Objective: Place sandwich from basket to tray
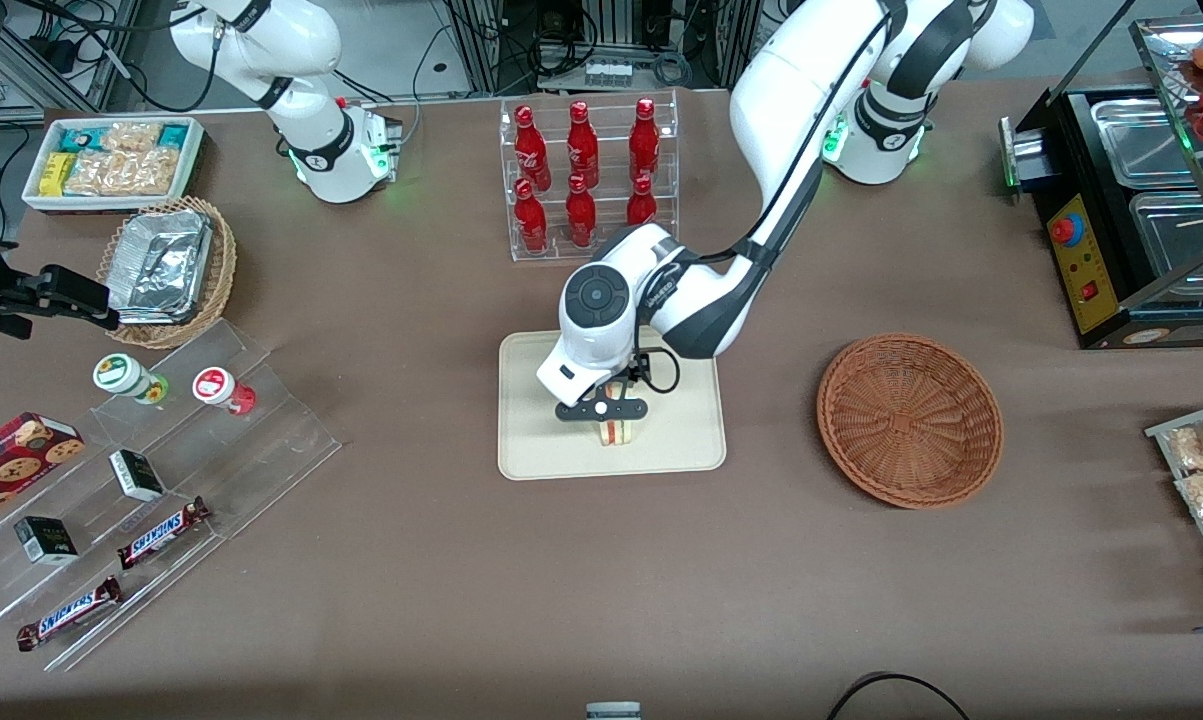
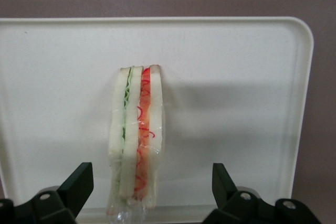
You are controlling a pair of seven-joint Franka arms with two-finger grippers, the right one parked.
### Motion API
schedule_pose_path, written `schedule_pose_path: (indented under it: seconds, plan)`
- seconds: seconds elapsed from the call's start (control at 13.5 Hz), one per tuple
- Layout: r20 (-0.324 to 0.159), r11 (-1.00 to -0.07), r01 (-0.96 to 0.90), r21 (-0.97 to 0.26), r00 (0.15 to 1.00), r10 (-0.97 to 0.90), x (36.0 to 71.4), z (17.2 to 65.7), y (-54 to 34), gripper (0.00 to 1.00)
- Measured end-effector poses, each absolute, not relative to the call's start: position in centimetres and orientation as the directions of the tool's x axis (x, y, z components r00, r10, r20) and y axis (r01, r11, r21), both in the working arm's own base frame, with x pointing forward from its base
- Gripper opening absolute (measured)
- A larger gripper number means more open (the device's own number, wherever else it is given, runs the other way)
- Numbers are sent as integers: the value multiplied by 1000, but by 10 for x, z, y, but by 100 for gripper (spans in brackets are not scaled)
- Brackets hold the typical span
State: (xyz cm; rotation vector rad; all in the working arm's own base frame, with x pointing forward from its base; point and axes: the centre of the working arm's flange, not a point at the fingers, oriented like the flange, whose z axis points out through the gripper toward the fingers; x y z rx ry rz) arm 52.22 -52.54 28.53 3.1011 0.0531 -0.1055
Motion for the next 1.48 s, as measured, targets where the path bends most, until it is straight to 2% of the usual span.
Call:
schedule_pose_path:
  seconds: [0.37, 0.59, 0.96, 1.48]
  plan:
    - [-58, -1000, 1, 30, 998, -1, 543, 350, -491, 100]
    - [-89, -1000, -9, 5, 996, -10, 564, 383, -444, 100]
    - [-86, -1000, 0, 2, 996, 0, 590, 410, -373, 100]
    - [-112, -1000, -19, -10, 994, -18, 579, 440, -262, 100]
